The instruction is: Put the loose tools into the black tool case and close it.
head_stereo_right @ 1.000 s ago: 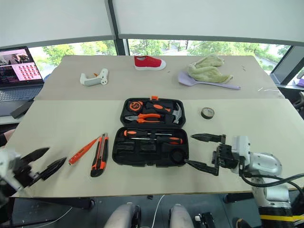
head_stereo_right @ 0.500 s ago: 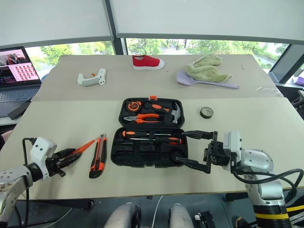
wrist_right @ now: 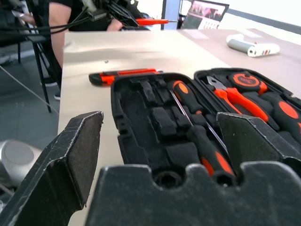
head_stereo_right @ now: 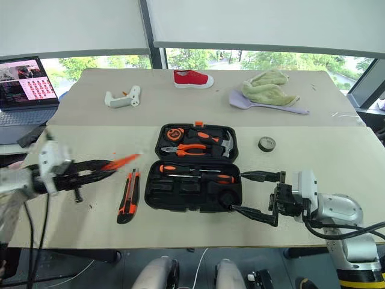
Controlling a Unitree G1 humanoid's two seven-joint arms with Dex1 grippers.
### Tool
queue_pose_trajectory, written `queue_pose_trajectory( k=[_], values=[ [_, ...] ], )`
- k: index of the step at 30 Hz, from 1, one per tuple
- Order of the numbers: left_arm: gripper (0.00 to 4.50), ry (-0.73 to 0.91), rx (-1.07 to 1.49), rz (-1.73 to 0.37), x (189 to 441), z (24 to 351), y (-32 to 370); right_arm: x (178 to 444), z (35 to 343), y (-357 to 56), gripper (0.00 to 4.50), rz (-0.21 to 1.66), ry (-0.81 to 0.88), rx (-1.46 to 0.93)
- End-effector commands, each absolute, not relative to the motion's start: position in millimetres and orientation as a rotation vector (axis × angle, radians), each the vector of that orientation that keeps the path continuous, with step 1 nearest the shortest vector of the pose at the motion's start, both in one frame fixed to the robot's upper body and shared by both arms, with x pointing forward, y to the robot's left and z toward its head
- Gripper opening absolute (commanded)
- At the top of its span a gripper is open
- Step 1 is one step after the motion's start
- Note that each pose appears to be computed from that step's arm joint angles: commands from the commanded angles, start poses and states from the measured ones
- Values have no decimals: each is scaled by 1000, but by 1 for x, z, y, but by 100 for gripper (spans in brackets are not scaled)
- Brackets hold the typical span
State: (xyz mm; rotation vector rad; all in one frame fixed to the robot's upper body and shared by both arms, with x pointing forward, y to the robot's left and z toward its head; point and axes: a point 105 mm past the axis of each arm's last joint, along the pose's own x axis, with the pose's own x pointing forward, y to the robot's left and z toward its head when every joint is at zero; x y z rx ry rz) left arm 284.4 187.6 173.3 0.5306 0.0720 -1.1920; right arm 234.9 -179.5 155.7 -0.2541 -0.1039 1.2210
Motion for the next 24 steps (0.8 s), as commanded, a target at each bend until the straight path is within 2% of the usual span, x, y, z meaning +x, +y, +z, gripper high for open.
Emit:
queue_pose_trajectory(
  k=[1, 4, 7, 15, 24],
  values=[
    [49, 92, 684, -1365, 292, 163, 138, 231, 164, -181, 450, 1199, -130, -255],
    [49, 128, 766, -1398, 304, 152, 108, 226, 162, -180, 450, 1184, -126, -255],
    [49, 197, 801, -1434, 302, 138, 101, 222, 162, -181, 450, 1156, -121, -244],
    [49, 249, 846, -1378, 308, 122, 102, 212, 157, -182, 450, 1117, -105, -226],
    [49, 303, 833, -1313, 307, 118, 124, 214, 156, -182, 450, 1123, -95, -226]
  ],
)
